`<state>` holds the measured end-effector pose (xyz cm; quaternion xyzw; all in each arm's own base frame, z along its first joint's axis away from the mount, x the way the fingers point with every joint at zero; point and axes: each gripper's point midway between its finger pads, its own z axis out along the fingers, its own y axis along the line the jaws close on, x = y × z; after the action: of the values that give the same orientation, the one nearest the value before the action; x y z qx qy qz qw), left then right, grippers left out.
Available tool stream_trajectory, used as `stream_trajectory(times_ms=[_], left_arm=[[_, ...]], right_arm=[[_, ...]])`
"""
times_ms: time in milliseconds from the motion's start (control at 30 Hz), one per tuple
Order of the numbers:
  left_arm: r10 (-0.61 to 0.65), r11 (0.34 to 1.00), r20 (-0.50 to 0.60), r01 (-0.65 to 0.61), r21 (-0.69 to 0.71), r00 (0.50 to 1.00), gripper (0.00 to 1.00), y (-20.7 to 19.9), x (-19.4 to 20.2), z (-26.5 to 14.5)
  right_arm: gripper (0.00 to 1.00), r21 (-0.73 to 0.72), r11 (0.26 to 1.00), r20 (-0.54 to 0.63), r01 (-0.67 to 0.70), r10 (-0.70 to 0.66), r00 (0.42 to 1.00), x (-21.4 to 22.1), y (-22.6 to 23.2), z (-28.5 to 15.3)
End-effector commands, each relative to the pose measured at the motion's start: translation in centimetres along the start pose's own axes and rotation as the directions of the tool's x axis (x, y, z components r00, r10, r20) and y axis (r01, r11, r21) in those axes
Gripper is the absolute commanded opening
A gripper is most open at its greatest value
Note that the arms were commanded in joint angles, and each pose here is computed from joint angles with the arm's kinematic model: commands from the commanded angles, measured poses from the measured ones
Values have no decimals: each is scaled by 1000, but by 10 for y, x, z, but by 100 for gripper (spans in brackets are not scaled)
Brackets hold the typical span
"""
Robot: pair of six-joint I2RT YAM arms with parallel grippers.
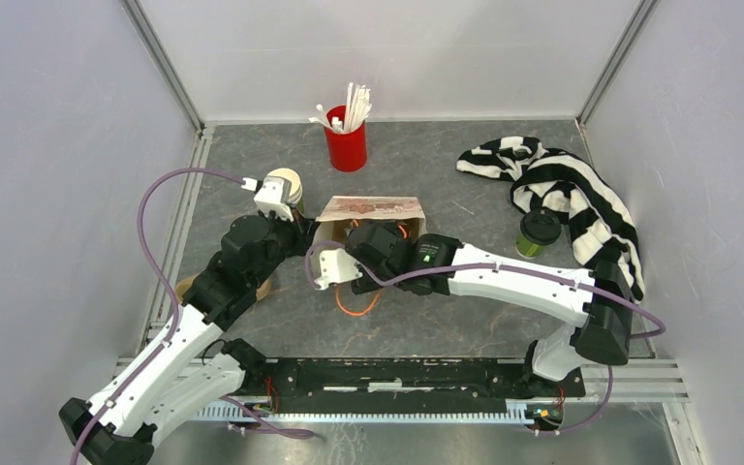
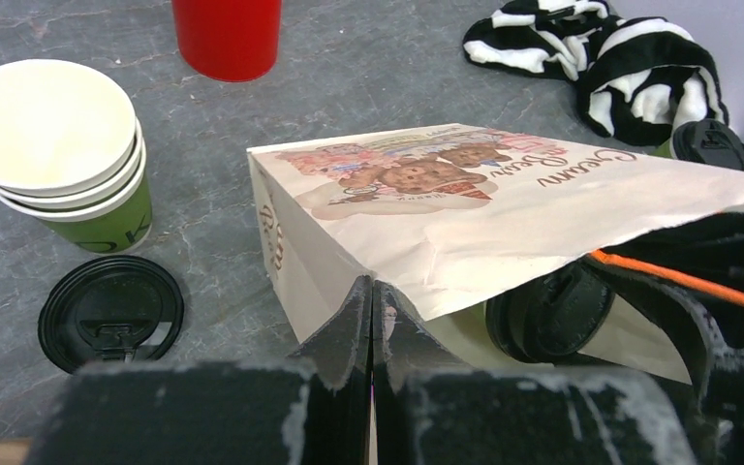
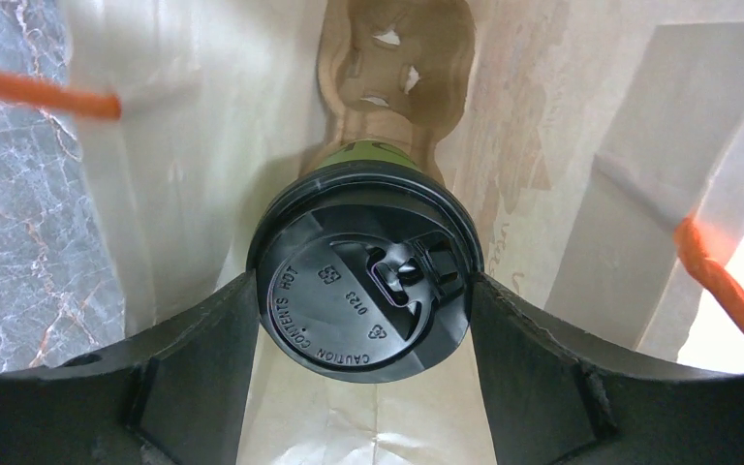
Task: Pack the takeout coffee
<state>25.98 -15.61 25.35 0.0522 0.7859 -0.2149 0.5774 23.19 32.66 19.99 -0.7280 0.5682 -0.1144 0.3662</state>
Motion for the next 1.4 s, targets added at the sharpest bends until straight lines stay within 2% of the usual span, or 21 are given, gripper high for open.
stream_trajectory(times_ms=[0,167,500,700,833,1067,1300,1367], left_arm=[[-77,996,27,76,45,997,2,-11,-8,-4],[-91,992,16,89,87,996,2,-19,-7,-7],[-79,994,29,77,83,996,2,-18,-10,-7],[-80,994,28,78,73,996,2,-17,-11,-5],[-76,995,27,74,61,997,2,-15,-12,-6],[-72,996,14,72,49,997,2,-13,-8,-3],[-64,997,2,63,44,998,2,-13,-7,-1],[-63,997,0,63,44,998,2,-13,-6,-1]], right_arm=[[41,57,996,96,-62,56,994,-7,-21,-7],[40,128,990,171,-53,30,985,-10,-33,-12],[40,28,1000,137,6,-10,991,-1,-24,3],[39,32,999,147,-3,-1,989,9,-16,46],[40,14,1000,179,-19,16,984,-5,-26,38],[39,26,1000,123,13,-16,992,7,-43,6],[38,-1,997,68,76,-75,995,25,-27,16],[38,-12,997,83,76,-75,994,25,-23,24]])
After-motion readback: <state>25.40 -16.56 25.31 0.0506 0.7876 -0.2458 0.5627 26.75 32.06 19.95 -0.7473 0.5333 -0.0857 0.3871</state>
